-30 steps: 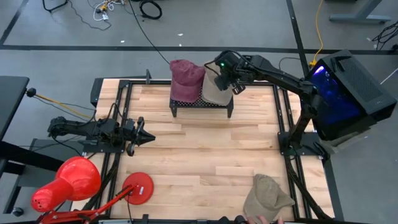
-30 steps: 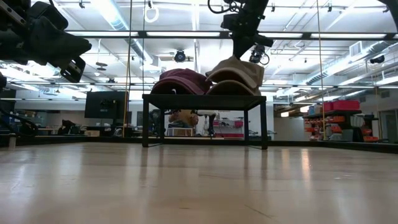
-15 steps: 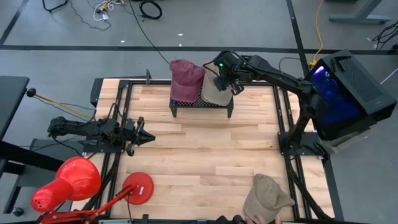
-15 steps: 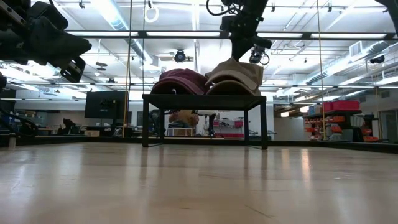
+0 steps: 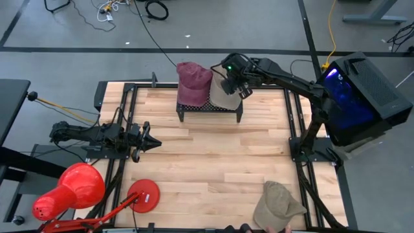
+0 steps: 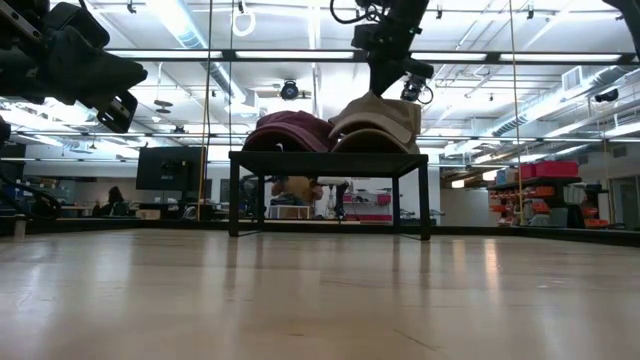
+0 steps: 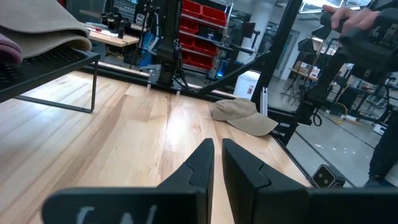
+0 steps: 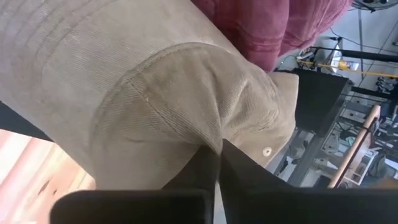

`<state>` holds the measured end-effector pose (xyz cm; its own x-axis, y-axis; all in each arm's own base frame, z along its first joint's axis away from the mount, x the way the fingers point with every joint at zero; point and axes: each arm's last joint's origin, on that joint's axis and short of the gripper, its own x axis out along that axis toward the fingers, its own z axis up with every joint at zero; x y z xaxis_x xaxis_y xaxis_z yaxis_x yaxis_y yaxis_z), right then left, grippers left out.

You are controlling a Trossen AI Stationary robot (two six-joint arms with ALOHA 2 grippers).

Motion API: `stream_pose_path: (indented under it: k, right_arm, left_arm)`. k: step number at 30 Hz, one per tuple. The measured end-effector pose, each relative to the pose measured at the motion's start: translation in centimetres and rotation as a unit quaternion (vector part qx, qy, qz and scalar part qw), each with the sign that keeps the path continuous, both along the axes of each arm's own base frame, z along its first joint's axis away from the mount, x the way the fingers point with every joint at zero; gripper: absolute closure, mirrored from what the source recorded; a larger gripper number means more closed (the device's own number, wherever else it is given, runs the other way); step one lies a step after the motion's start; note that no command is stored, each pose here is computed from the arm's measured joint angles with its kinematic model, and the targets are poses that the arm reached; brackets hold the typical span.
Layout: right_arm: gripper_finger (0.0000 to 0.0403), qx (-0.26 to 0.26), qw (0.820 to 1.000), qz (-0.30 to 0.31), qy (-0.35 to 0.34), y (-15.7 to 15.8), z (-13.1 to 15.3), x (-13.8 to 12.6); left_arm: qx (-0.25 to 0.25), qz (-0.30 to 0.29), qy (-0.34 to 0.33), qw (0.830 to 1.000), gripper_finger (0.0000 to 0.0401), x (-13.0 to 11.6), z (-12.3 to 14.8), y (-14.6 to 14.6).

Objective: Pick & Place hat
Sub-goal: Stack the left brown cap on top of the brown cap on the shelf, then stack the brown cap on top of the brown cap on the shelf

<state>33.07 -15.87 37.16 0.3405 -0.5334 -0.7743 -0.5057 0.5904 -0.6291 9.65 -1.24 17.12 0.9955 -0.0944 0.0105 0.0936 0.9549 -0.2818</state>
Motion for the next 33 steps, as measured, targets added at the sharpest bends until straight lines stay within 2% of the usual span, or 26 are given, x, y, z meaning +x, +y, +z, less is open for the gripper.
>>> stream_pose_path:
  k: [10, 15, 23, 33]
  right_arm:
    - [0.0335, -0.003, 1.000, -0.009, -0.021, -0.1, 0.2, 0.2]
    - [0.0288, -0.022, 0.997, -0.045, -0.062, -0.4, 0.6, 0.6]
    - [0.0217, -0.022, 0.996, -0.051, -0.066, -0.3, 0.6, 0.7]
    - [0.0186, -0.026, 0.995, -0.042, -0.085, 1.3, 2.5, -0.6]
  left_arm:
    - [0.000, 0.000, 0.000, 1.000, 0.0362, 0.0, 0.0, 0.0]
    - [0.000, 0.000, 0.000, 1.000, 0.0362, 0.0, 0.0, 0.0]
    - [0.000, 0.000, 0.000, 1.000, 0.0362, 0.0, 0.0, 0.0]
    - [0.000, 0.000, 0.000, 1.000, 0.0362, 0.0, 0.0, 0.0]
